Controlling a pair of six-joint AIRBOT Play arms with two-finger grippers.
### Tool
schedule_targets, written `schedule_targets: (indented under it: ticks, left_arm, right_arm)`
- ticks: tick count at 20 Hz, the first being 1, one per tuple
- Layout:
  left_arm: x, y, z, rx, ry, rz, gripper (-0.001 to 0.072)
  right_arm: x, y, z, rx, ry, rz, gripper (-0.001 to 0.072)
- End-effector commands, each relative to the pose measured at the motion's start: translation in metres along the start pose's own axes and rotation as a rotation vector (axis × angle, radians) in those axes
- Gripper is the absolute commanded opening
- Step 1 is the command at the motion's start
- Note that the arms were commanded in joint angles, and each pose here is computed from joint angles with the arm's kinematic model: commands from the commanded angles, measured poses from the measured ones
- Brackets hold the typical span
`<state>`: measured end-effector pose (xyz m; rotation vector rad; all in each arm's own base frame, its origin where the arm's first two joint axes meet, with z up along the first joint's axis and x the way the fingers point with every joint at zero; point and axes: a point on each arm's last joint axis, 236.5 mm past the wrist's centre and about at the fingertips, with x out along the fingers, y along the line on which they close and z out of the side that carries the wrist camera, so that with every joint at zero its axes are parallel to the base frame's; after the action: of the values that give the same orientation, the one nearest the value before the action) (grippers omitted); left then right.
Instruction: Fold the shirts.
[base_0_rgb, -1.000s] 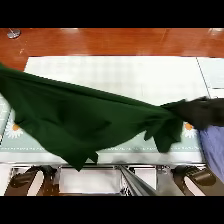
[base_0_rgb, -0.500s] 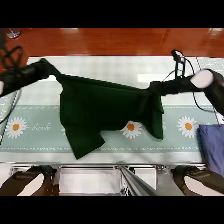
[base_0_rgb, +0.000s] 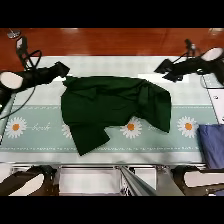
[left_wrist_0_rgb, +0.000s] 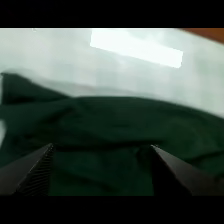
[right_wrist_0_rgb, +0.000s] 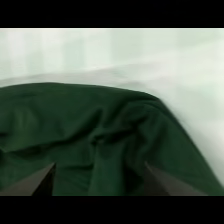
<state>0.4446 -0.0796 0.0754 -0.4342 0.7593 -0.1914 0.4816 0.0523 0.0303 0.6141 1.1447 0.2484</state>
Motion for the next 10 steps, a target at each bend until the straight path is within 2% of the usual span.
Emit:
schedule_targets:
  ticks: [1, 3, 5, 6, 8, 10]
  left_arm:
    - [-0.035, 0.062, -0.040, -0.041, 0.274, 0.102, 0.0702]
    - [-0.058, 0.100, -0.084, -0.176, 0.435, 0.139, 0.0701]
    - [-0.067, 0.113, -0.132, -0.360, 0.532, 0.113, 0.0700]
    - [-0.064, 0.108, -0.148, -0.463, 0.535, 0.050, 0.0700]
    - [-0.057, 0.088, -0.160, -0.554, 0.495, -0.117, 0.0701]
    - [-0.054, 0.088, -0.181, -0.588, 0.508, -0.133, 0.0701]
  right_arm:
    - [-0.079, -0.068, -0.029, -0.003, 0.136, -0.149, 0.0624]
    - [-0.121, -0.114, -0.043, 0.048, 0.072, -0.292, 0.0623]
    - [-0.133, -0.135, -0.062, 0.132, -0.037, -0.303, 0.0623]
    - [-0.125, -0.137, -0.080, 0.176, -0.086, -0.266, 0.0623]
    - [-0.097, -0.117, -0.125, 0.181, -0.107, -0.141, 0.0622]
    - [-0.076, -0.090, -0.170, 0.190, -0.103, -0.012, 0.0621]
